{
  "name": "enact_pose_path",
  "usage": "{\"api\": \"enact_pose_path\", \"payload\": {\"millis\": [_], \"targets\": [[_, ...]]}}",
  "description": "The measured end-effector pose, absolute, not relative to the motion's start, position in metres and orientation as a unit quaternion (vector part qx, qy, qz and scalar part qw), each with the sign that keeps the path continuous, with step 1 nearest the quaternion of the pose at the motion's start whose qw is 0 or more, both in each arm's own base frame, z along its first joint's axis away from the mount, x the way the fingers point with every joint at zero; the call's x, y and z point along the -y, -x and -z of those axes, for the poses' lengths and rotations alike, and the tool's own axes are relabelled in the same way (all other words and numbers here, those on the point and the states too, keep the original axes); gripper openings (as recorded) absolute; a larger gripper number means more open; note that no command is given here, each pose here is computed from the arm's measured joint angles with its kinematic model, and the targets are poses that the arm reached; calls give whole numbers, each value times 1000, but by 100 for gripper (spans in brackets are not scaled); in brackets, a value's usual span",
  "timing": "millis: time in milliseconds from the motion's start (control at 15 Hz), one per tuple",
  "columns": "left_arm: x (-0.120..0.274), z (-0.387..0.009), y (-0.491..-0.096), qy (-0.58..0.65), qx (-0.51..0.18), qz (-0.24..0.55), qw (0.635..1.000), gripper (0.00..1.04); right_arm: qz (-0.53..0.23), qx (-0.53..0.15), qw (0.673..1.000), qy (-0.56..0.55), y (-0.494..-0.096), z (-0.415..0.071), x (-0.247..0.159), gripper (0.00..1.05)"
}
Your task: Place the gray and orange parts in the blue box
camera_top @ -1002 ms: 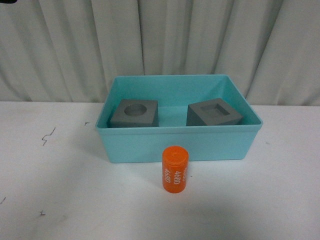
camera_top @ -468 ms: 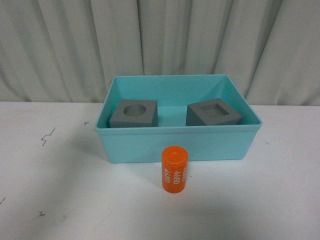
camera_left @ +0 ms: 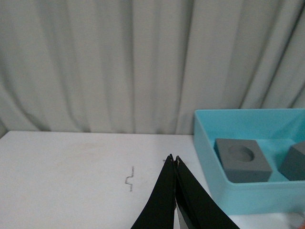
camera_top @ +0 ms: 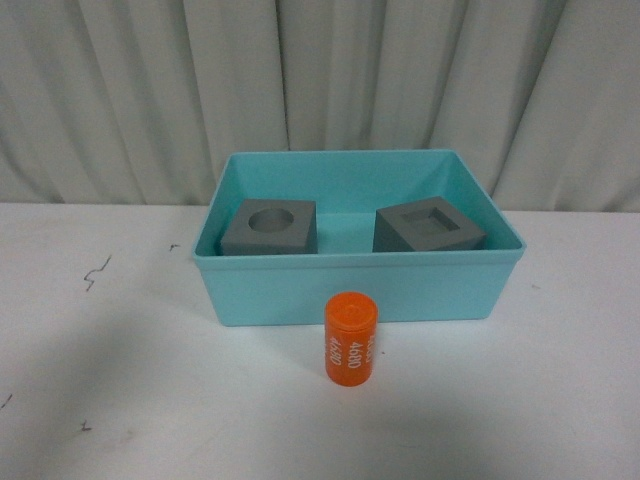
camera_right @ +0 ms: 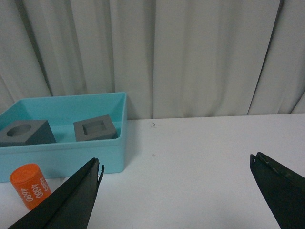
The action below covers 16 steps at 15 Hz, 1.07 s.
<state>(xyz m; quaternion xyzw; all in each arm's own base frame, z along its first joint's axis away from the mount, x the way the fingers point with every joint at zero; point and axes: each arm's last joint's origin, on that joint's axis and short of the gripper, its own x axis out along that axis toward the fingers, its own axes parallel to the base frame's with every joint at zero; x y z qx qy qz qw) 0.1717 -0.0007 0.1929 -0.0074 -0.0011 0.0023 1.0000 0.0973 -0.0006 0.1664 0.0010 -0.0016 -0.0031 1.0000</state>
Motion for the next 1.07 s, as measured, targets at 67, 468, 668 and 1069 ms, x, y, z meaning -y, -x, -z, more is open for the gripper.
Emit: {"api": "enact_pose_path", "payload": {"millis": [67, 468, 668, 1069], "targets": [[-1, -188, -165, 8, -3, -10, 1000, 2, 3, 1, 1000, -1, -97, -166, 1, 98], [0, -174, -139, 7, -6, 1, 1000, 2, 3, 1, 1000, -1, -97, -166, 1, 98], [0, -167, -131, 7, -4, 1, 1000, 2, 3, 2, 1000, -1, -97, -166, 1, 98], [0, -170, -118, 7, 7, 1, 1000, 2, 3, 2, 1000, -1, -97, -166, 1, 98]]}}
